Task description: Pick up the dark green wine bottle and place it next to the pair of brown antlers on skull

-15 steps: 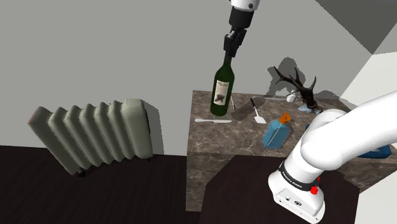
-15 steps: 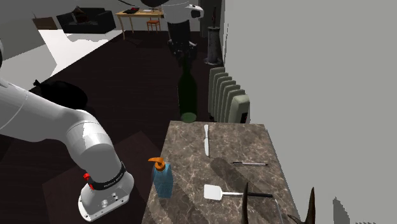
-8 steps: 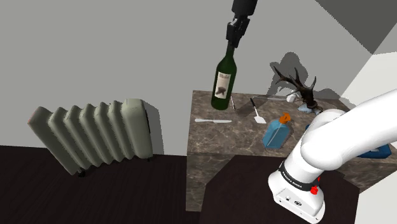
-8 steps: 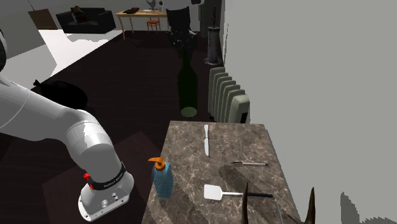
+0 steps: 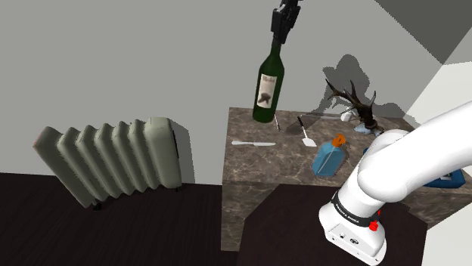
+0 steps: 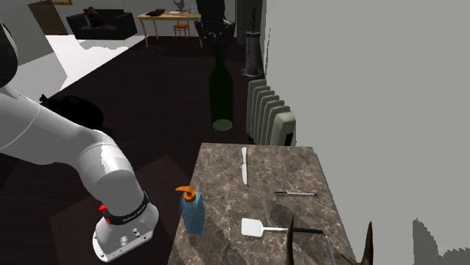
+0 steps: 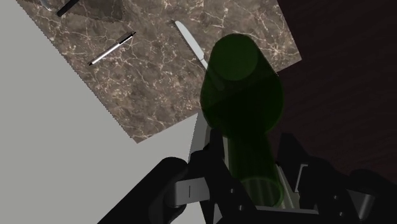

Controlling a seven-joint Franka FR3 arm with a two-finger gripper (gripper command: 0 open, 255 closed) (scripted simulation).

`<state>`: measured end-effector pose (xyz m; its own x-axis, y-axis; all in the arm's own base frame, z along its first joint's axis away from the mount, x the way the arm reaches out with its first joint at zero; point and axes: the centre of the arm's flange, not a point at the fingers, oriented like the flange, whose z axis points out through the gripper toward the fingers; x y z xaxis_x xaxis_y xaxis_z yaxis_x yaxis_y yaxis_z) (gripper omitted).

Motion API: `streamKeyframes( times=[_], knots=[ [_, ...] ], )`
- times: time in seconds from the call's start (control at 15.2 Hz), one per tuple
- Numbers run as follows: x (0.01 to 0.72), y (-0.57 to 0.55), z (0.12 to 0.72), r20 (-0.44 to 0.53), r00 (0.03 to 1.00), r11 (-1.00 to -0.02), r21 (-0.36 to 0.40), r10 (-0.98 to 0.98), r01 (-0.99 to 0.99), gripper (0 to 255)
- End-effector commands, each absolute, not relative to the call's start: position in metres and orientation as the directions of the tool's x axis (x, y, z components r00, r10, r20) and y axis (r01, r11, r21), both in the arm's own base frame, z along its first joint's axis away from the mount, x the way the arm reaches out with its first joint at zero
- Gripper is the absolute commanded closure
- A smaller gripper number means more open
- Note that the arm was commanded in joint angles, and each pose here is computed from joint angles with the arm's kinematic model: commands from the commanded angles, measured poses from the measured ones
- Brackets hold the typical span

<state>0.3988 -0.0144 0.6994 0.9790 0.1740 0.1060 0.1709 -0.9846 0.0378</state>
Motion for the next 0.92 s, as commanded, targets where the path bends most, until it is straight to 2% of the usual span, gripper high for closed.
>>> streamKeyframes(
  times=[0.0,0.86],
  knots=[
    [0.399,-0.014,0.711,0.106,0.979,-0.985,0.038,0.174,0.171,255],
    [0.399,-0.014,0.78,0.106,0.979,-0.985,0.038,0.174,0.171,255]
  ],
)
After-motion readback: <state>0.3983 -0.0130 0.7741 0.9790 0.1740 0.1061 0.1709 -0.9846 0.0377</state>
